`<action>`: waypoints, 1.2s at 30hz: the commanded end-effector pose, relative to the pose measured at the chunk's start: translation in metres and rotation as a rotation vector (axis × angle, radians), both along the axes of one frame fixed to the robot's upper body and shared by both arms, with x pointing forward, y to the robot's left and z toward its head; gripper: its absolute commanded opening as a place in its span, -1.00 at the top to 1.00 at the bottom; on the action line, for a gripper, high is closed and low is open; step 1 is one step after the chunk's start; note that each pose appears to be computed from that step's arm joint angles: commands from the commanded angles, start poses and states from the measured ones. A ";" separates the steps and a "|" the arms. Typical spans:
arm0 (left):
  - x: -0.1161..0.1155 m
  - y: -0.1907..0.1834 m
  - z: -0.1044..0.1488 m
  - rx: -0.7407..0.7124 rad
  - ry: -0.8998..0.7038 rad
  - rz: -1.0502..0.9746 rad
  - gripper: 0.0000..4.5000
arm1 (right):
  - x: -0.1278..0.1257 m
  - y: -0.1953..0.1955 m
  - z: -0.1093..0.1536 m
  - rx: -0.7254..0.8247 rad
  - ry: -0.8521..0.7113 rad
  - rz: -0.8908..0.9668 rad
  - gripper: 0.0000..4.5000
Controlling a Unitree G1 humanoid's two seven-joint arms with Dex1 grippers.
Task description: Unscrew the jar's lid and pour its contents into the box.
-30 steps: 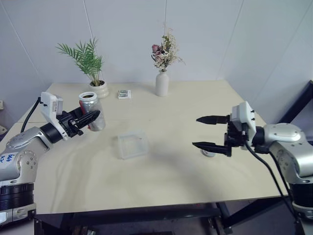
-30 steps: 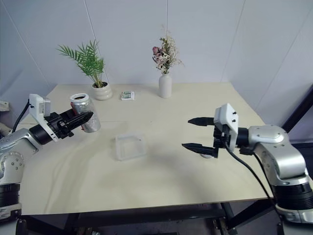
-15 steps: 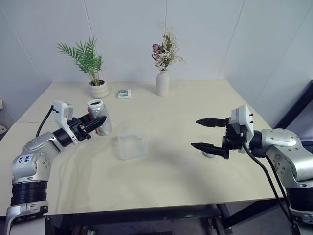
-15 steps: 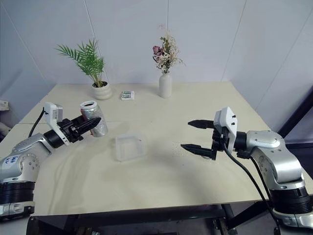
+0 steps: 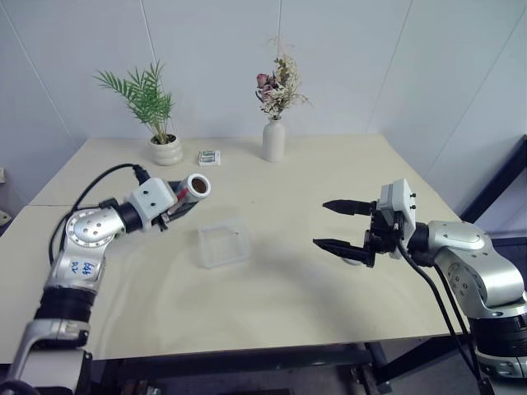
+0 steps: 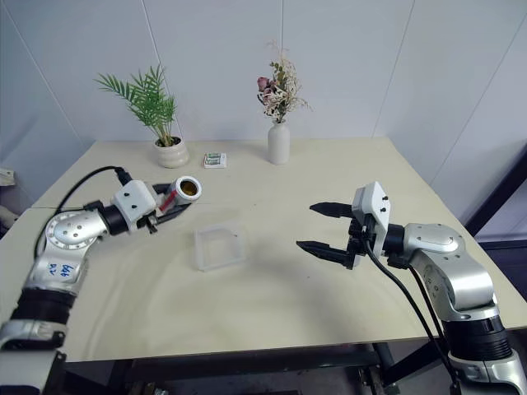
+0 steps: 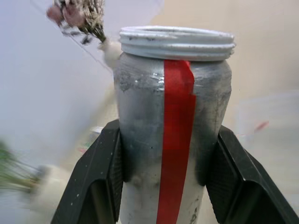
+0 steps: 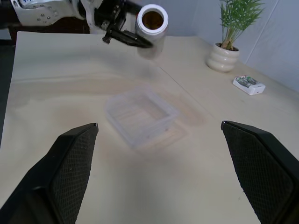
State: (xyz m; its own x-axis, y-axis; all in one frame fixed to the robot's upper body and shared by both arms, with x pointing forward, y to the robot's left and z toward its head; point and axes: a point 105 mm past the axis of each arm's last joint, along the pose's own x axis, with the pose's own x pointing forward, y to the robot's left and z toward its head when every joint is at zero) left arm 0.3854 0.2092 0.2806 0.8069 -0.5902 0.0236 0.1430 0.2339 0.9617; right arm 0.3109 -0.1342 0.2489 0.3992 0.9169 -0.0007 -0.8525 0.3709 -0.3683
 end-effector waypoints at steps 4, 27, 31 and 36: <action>0.005 -0.025 0.018 0.531 -0.344 -0.047 0.13 | -0.002 0.004 0.010 0.050 -0.051 -0.001 -0.98; 0.049 -0.052 0.007 1.203 -0.647 -0.163 0.13 | 0.008 0.015 0.012 0.198 -0.046 -0.024 -0.98; 0.046 -0.054 0.019 1.162 -0.672 -0.156 0.13 | 0.010 0.015 0.013 0.208 -0.050 -0.026 -0.98; 0.041 -0.047 0.028 1.016 -0.608 -0.120 0.13 | 0.010 0.015 0.015 0.209 -0.055 -0.024 -0.98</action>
